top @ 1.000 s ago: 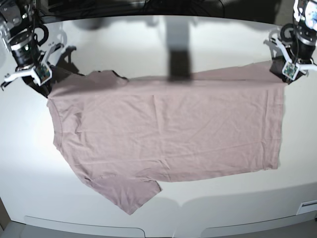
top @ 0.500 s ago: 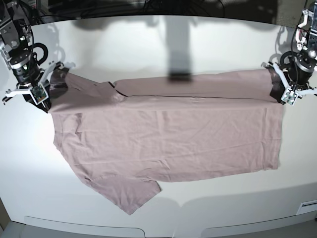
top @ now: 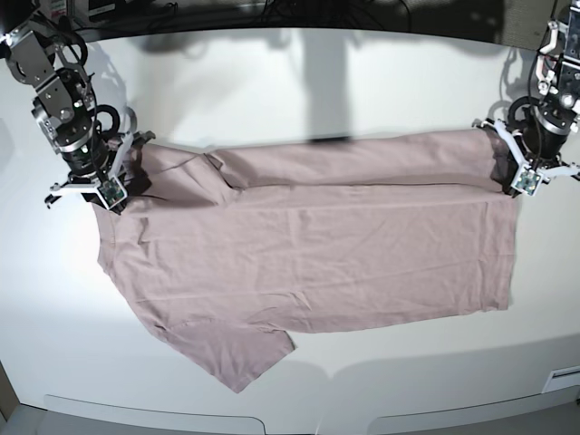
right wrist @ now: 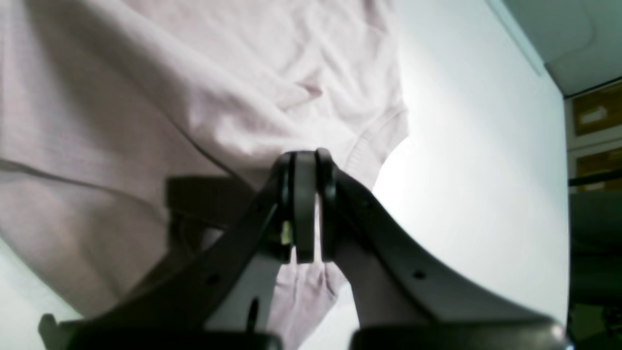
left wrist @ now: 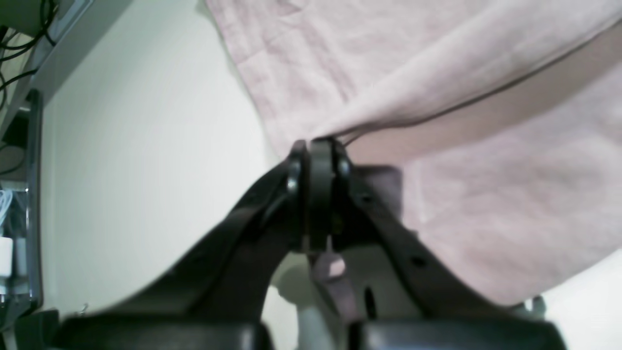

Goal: Fold the T-shirt properly
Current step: 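Lower the folded edge onto the shirt and release both grippers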

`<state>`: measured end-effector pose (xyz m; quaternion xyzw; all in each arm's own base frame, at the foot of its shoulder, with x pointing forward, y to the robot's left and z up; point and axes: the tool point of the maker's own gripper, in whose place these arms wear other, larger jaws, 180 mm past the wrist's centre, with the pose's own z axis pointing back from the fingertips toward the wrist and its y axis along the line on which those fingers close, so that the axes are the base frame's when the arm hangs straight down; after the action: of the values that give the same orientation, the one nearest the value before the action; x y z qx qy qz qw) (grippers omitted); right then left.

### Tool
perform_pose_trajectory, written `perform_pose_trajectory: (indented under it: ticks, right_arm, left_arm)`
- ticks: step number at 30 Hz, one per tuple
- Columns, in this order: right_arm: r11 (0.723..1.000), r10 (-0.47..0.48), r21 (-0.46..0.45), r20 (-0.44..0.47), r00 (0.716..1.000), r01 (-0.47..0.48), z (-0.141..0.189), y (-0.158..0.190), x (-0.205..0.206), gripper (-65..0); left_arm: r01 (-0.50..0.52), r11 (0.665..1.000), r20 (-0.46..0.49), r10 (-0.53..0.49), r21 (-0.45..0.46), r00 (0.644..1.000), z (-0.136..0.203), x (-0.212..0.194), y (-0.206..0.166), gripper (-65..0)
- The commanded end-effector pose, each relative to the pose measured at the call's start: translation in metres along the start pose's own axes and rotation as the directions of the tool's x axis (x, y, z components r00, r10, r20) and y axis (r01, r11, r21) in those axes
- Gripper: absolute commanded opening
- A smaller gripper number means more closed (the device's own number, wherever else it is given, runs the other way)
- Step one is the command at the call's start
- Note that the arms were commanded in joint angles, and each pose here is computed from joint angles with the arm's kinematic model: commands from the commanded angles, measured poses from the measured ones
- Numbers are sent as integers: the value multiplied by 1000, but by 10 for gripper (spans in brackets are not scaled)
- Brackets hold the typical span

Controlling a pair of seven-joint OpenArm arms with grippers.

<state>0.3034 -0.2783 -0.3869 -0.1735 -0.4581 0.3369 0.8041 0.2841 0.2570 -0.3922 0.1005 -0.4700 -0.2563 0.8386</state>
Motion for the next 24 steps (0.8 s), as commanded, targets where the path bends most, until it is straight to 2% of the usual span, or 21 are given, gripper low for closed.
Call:
perform_pose_trajectory:
  ticks: [1,4,8,15,24]
  right_arm:
    - [999,20,-42,35,999,-18,-3,-20,11,-650]
    - [998,20,-55,24,1000,-18,-11,-25,9,-650]
    - [997,-6,-74,17,1000,7,-22,-29,10,-650]
    - [998,-34,-51,21,999,35,-39,-30,17,-650]
    - [998,-33,-54,10,999,34,-40,-31,13,-650]
  left_arm:
    - [11,1000,53,-12,29,999,-2,16,13,-650]
    - [-4,999,53,2,43,999,-12,18,21,-650]
    - [-11,1000,19,11,14,1000,-29,9,24,-650]
    - [-22,1000,-33,22,18,999,-56,-1,34,-650]
    - [-22,1000,-29,22,19,999,-62,5,39,-650]
